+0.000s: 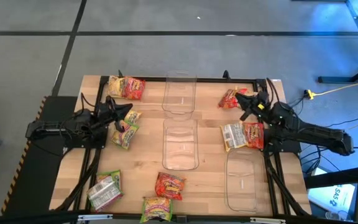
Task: Sort Maruchan noodles
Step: Put the orange noodle pack into the top transparent bin
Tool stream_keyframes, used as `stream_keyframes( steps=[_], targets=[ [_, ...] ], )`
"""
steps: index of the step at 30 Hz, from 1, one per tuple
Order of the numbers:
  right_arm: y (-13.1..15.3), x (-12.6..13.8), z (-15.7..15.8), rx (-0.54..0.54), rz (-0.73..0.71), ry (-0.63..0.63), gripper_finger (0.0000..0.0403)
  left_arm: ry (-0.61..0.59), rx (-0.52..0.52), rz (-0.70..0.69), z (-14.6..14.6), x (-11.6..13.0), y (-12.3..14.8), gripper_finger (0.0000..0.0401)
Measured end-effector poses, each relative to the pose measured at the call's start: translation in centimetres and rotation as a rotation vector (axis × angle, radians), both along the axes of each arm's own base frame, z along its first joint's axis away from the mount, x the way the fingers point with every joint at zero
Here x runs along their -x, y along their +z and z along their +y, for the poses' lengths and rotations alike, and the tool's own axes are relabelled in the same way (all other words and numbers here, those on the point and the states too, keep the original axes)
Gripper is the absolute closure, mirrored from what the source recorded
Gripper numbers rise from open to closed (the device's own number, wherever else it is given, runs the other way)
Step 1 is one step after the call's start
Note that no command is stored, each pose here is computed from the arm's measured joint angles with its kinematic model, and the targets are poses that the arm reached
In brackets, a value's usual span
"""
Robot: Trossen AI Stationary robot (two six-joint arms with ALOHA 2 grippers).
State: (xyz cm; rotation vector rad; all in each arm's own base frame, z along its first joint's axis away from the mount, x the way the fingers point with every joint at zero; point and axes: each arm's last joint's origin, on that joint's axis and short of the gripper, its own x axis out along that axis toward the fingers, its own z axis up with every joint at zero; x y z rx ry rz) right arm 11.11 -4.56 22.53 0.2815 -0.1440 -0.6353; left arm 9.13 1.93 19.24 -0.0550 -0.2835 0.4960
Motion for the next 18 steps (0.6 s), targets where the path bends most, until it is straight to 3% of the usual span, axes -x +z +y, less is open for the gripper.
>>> stream_keyframes(
  steps=[4, 9, 15, 18],
  targets=[
    [0.0, -0.7, -1.1, -0.037, 0.117, -0.139, 0.0374, 0.012, -0.013, 0.005, 0.1, 0.0, 0.0, 0.0385],
    [0.4, -1.4, -2.9, -0.188, 0.285, -0.244, 0.0298, 0.0, -0.019, 0.007, 0.1, 0.0, 0.0, 0.0385],
    [0.3, -1.1, -5.4, -0.525, 0.482, -0.413, 0.0184, -0.001, -0.019, 0.005, 0.1, 0.0, 0.0, 0.0385],
    [-0.9, -1.4, -6.2, -0.637, 0.547, -0.383, 0.0143, 0.0, -0.019, 0.006, 0.1, 0.0, 0.0, 0.0385]
  ],
)
